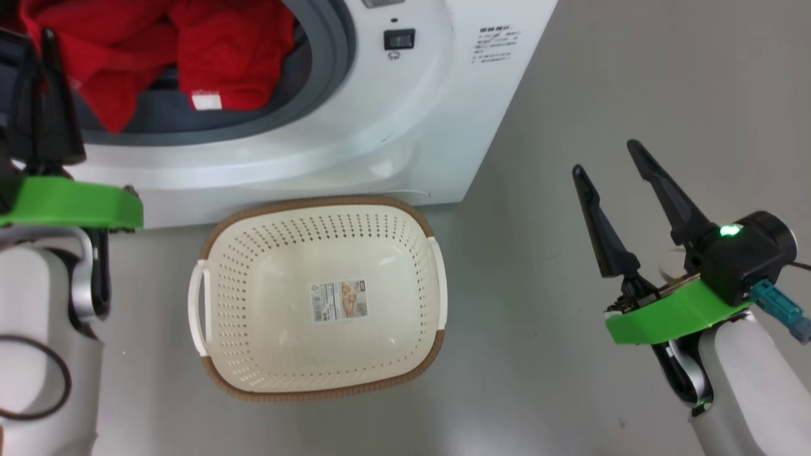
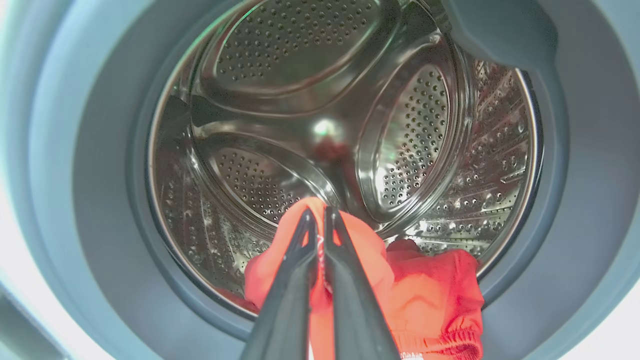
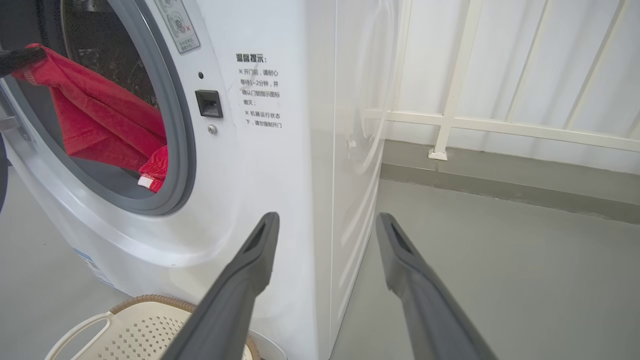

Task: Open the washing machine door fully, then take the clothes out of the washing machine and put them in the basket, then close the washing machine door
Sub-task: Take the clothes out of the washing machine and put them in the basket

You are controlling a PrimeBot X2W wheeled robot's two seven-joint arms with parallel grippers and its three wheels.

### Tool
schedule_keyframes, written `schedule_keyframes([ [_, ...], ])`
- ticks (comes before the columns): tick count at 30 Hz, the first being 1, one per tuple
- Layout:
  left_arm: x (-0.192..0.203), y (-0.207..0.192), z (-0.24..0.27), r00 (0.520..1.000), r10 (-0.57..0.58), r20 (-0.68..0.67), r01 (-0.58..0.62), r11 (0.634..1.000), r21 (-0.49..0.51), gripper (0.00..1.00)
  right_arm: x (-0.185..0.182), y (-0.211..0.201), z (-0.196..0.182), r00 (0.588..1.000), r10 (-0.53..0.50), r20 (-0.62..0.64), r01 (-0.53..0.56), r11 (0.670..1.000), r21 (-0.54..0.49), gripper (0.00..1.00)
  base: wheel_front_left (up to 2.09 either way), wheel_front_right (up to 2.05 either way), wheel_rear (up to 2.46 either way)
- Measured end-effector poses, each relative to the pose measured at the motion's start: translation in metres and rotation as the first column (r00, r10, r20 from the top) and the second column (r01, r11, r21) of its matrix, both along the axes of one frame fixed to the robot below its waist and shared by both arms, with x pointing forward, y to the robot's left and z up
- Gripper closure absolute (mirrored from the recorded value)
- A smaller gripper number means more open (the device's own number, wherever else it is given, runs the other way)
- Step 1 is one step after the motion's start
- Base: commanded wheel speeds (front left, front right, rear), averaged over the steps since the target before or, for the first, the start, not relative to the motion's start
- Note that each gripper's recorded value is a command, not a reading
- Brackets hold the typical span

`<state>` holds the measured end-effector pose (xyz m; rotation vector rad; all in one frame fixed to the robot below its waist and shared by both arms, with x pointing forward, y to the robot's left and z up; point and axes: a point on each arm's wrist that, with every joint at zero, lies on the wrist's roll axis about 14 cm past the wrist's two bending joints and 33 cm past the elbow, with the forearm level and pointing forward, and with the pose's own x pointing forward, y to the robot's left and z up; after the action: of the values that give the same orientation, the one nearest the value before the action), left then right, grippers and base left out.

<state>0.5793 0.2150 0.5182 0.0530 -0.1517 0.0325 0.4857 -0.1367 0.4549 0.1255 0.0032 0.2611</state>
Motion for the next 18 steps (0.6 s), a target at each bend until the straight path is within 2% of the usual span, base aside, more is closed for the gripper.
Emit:
schedule_keyframes([
  [18,-0.076,-0.002,0.067,0.985,0.001,0.172,-0.001,1.000,-0.002,1.00,-0.035,0.004,0.033,0.999,-0.013,0.043,0.012,1.000,0.029,0.00,0.00,0.00,0.00],
])
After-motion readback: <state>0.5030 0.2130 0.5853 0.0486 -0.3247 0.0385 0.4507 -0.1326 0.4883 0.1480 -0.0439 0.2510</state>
